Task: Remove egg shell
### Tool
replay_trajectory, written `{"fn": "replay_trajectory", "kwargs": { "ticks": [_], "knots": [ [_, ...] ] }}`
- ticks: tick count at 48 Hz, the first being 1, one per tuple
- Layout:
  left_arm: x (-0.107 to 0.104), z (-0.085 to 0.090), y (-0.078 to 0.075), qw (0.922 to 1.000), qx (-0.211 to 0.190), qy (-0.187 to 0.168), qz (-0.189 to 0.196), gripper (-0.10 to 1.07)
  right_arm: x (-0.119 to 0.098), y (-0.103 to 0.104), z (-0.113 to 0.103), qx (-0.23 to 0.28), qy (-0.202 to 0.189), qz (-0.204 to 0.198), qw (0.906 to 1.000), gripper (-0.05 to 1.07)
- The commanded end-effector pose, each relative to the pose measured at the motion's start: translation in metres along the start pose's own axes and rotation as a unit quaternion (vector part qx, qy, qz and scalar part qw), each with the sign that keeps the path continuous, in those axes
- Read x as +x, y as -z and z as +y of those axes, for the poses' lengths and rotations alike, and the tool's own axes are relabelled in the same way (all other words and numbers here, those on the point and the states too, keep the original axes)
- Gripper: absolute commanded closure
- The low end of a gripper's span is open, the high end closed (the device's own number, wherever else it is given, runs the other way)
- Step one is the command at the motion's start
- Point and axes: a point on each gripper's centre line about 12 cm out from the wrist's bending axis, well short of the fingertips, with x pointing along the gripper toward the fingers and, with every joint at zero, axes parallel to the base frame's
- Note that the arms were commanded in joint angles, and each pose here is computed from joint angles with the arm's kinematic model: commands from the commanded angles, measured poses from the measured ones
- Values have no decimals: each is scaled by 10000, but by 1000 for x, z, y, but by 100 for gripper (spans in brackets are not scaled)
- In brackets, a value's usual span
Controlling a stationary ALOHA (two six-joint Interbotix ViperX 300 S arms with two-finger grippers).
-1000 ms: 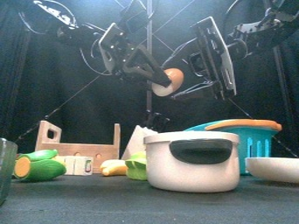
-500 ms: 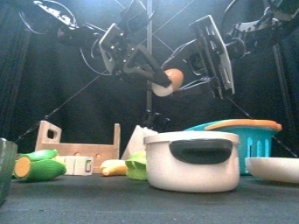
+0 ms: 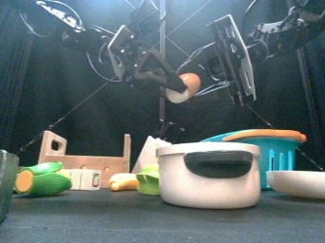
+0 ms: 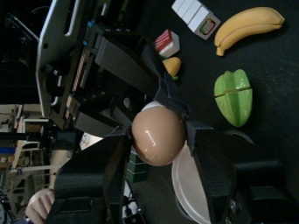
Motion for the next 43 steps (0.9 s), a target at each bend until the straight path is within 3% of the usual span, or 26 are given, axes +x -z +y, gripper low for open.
{"fn": "replay_trajectory", "kwargs": {
  "ticks": [1, 43],
  "knots": [
    [-2, 2, -6, 9999, 8, -13, -101, 31, -8, -7, 10, 3, -182, -112, 9998, 38],
    [-3, 1, 3, 10000, -5, -12, 19, 31, -25, -6, 6, 8, -245, -142, 9996, 38]
  ]
}}
